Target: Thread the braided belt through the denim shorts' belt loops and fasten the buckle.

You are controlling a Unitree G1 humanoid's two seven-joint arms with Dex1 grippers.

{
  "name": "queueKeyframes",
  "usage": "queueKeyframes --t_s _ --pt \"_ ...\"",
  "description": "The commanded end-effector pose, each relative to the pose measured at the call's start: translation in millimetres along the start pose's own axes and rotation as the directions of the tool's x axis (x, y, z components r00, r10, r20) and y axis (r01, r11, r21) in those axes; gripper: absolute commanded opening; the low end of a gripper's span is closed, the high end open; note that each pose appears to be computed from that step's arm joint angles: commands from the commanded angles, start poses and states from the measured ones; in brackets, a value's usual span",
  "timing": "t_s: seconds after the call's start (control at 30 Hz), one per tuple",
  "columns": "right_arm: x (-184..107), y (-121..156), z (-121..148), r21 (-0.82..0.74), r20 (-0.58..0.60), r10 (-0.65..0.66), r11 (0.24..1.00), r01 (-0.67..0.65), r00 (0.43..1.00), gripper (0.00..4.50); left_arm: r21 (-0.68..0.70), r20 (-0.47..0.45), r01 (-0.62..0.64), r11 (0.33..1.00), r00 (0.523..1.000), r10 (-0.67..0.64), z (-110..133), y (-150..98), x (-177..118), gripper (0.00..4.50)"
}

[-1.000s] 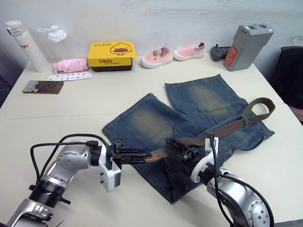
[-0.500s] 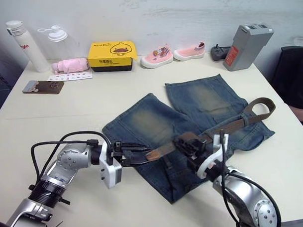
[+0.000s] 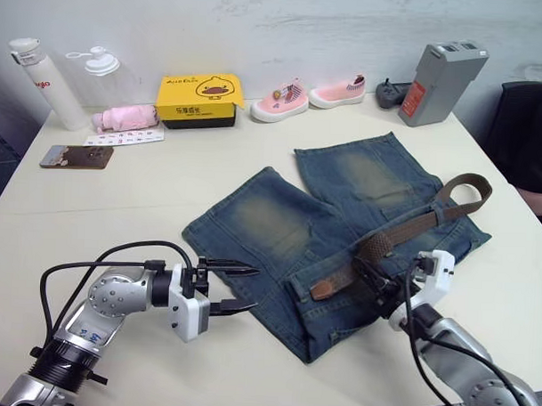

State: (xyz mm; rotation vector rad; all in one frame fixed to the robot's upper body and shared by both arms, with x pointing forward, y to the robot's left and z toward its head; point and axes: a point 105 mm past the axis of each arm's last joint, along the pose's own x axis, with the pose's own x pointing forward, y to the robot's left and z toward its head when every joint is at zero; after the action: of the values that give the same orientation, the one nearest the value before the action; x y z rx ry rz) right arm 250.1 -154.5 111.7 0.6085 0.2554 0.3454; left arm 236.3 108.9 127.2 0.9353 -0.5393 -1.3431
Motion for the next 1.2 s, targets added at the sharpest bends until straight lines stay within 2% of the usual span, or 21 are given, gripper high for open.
queueKeyframes --t_s 0.03,0.13,0.27,0.5,0.7,0.87,1.07,1.17,1.2 --pt "8 21 -3 -0.111 0.054 0.08 0.991 -0.073 0.995 0.0 0.021 0.021 -0.019 1.0 1.0 0.019 9 7 -3 3.07" --pt "14 31 -20 -0.145 0.015 0.116 0.983 -0.113 0.993 0.0 0.017 0.017 -0.011 1.0 1.0 0.011 8 6 -4 3.07" --pt "20 38 -28 -0.157 0.002 0.133 0.979 -0.131 0.991 0.0 0.019 0.016 0.007 1.0 1.0 -0.007 8 4 -4 3.07" --pt "20 29 -71 -0.114 -0.242 0.084 0.987 -0.114 0.967 0.0 0.124 -0.013 0.115 0.986 0.993 -0.115 -4 -14 3 3.07" --pt "22 23 -73 -0.075 -0.284 0.037 0.995 -0.06 0.958 0.0 0.173 0.017 0.137 0.975 0.99 -0.142 -15 -18 24 3.07" --pt "23 19 -72 -0.078 -0.298 0.017 0.996 -0.042 0.954 0.0 0.17 0.079 0.068 0.983 0.993 -0.082 -10 -7 40 3.07" --pt "21 21 -71 -0.077 -0.299 0.018 0.996 -0.043 0.954 0.0 0.148 0.077 0.074 0.986 0.993 -0.086 -14 -10 49 3.07" --pt "21 23 -69 -0.079 -0.29 0.021 0.996 -0.046 0.957 0.0 0.143 0.072 0.078 0.987 0.993 -0.089 -16 -12 52 2.37" --pt "21 24 -68 -0.079 -0.287 0.022 0.996 -0.046 0.958 0.0 0.141 0.073 0.079 0.987 0.993 -0.09 -16 -12 53 1.91"
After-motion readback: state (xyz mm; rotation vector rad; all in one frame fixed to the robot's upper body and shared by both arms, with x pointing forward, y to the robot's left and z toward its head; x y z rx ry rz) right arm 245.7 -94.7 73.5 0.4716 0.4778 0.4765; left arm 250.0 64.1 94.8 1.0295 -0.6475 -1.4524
